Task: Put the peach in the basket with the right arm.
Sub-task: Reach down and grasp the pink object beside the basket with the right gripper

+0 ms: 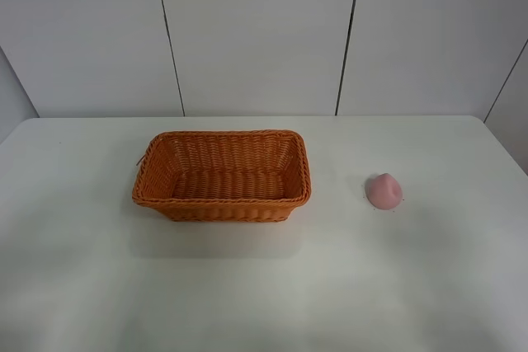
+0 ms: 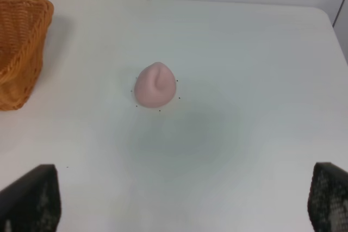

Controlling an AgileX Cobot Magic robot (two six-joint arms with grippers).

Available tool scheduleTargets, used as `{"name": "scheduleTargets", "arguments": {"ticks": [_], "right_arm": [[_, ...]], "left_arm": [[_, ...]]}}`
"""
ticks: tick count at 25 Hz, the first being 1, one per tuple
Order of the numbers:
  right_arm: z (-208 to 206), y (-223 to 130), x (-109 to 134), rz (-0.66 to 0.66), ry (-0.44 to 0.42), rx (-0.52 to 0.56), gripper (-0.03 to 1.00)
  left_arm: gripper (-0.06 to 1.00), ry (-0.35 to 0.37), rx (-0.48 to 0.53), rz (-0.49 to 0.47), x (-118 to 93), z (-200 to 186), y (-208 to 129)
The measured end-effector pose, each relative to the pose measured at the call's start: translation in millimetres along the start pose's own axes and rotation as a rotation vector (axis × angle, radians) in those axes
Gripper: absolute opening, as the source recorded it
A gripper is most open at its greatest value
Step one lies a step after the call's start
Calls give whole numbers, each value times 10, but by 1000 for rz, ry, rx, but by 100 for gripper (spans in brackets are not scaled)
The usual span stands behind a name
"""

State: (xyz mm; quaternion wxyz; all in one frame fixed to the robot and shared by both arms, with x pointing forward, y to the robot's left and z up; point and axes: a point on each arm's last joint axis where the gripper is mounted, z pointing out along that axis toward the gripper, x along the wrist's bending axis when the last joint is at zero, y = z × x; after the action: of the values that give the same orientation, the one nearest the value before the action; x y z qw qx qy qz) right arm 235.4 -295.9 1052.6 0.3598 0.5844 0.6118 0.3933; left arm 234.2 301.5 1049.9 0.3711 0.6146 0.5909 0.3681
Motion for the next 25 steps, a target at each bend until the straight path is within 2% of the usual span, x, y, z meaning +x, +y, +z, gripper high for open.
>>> {"name": "scheduleTargets", "arguments": {"ticks": [11, 14, 17, 20, 25], "right_arm": [[19, 23, 0, 1, 0, 16, 70], [135, 192, -3, 6, -1, 110, 70], [372, 456, -8, 12, -2, 254, 70], [750, 712, -18, 17, -4, 422, 70], [1535, 1049, -40, 25, -6, 623, 70]], "left_arm": [[99, 0, 0, 1, 0, 0, 0], [99, 0, 0, 1, 0, 0, 0], [99, 0, 0, 1, 0, 0, 0], [99, 0, 0, 1, 0, 0, 0], [99, 0, 0, 1, 0, 0, 0]]}}
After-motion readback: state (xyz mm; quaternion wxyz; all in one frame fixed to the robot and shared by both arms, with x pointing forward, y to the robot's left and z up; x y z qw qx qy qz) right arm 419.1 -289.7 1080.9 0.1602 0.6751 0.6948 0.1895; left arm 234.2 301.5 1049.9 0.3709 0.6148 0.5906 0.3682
